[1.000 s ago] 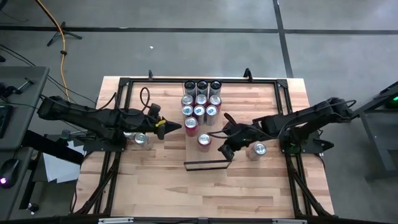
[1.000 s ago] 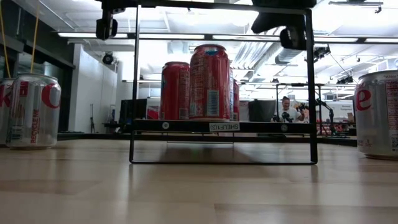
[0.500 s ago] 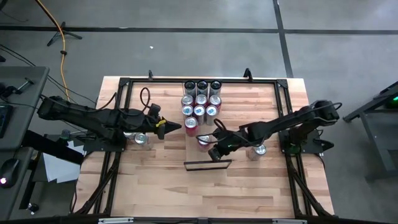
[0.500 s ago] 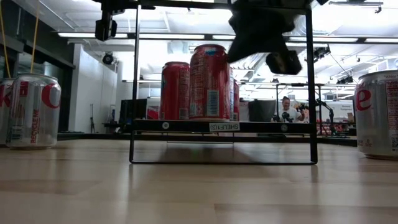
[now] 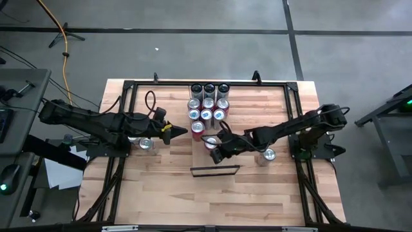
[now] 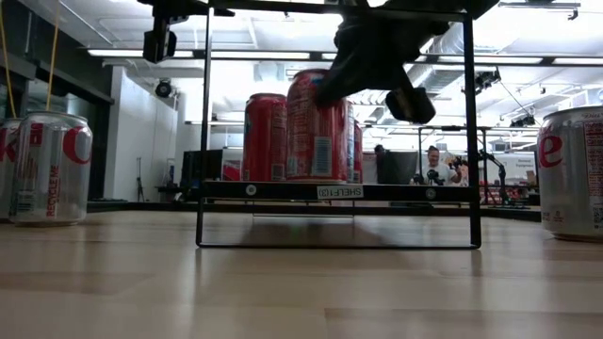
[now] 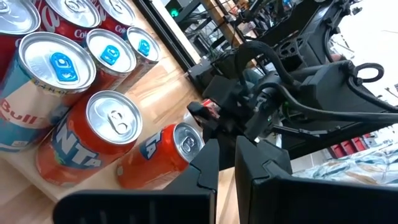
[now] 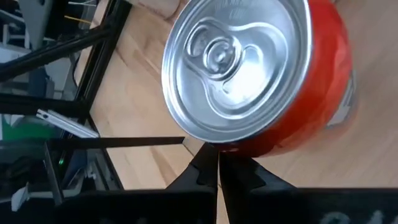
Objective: Place canned beverage on shelf
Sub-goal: Put the red soda can on the shelf aligned with the other red soda cans
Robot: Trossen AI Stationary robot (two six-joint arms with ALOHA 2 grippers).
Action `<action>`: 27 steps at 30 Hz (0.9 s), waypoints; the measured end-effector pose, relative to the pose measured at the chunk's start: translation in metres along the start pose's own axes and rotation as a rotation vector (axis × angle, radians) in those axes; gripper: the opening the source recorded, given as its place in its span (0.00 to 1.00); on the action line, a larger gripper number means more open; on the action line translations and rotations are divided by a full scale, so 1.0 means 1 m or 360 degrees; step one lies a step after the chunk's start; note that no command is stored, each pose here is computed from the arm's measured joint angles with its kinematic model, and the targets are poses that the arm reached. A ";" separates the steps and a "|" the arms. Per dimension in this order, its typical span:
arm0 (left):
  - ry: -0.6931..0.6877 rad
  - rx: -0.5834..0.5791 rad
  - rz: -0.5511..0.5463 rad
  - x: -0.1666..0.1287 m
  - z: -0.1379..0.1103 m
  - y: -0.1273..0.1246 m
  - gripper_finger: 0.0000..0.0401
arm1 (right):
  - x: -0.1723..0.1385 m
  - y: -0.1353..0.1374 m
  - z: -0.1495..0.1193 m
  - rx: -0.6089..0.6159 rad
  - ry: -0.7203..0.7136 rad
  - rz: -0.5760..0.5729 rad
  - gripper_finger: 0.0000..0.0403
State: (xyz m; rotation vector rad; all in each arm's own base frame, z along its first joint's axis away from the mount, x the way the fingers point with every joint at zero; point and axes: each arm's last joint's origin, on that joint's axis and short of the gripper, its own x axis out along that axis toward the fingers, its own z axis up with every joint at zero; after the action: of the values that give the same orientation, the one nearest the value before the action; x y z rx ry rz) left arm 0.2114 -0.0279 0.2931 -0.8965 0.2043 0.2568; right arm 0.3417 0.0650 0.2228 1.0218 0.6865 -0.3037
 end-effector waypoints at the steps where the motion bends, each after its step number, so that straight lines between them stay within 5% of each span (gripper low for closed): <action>1: 0.0001 0.0001 0.0003 0.000 0.000 0.000 0.00 | 0.000 -0.001 0.001 -0.0001 -0.0008 -0.0005 0.00; 27: 0.0001 0.0032 0.0005 0.000 0.000 0.000 0.00 | -0.004 -0.021 0.024 0.0029 -0.0111 -0.0243 0.00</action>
State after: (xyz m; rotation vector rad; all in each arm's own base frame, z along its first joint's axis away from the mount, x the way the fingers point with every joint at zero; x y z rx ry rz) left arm 0.2113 -0.0278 0.2928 -0.8763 0.2088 0.2569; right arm 0.3363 0.0335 0.2190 0.9736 0.7009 -0.4772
